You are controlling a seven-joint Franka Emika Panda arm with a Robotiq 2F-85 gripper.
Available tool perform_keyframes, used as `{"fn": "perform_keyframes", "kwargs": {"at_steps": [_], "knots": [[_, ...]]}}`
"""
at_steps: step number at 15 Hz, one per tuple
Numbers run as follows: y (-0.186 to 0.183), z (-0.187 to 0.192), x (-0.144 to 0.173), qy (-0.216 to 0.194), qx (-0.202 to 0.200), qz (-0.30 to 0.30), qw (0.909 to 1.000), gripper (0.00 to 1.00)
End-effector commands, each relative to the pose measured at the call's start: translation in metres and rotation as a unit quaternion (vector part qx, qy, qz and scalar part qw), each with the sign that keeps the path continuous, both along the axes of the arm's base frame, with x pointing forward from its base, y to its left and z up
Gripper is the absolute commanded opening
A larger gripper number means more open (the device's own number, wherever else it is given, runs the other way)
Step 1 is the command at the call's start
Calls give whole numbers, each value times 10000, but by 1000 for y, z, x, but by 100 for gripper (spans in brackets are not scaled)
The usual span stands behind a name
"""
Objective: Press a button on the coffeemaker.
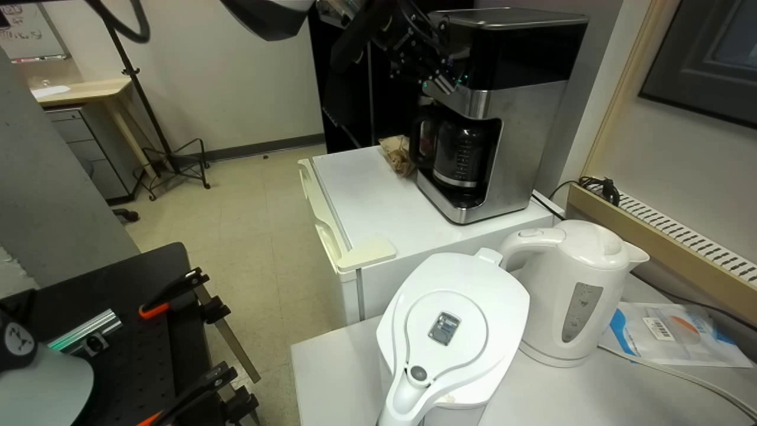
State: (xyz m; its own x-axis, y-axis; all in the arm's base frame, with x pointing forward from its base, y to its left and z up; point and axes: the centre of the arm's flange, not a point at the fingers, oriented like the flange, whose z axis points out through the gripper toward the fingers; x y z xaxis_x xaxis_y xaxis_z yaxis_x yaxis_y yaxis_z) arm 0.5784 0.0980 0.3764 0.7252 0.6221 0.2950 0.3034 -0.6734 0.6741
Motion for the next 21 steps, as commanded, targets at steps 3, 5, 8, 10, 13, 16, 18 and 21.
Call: {"fn": "perform_keyframes", "kwargs": {"at_steps": [3, 5, 8, 10, 13, 16, 18, 21], "knots": [[-1, -3, 14, -143, 83, 32, 9999, 0], [0, 2, -2, -96, 54, 104, 9999, 0], [2, 9, -34, -41, -36, 340, 9994, 0], [5, 11, -57, -75, -102, 604, 9981, 0], [6, 16, -91, -108, -278, 1062, 9939, 0], [6, 22, -121, -150, -428, 1446, 9884, 0], [5, 25, -135, -196, -496, 1643, 9850, 0], [5, 29, -149, -237, -567, 1823, 9813, 0]]}}
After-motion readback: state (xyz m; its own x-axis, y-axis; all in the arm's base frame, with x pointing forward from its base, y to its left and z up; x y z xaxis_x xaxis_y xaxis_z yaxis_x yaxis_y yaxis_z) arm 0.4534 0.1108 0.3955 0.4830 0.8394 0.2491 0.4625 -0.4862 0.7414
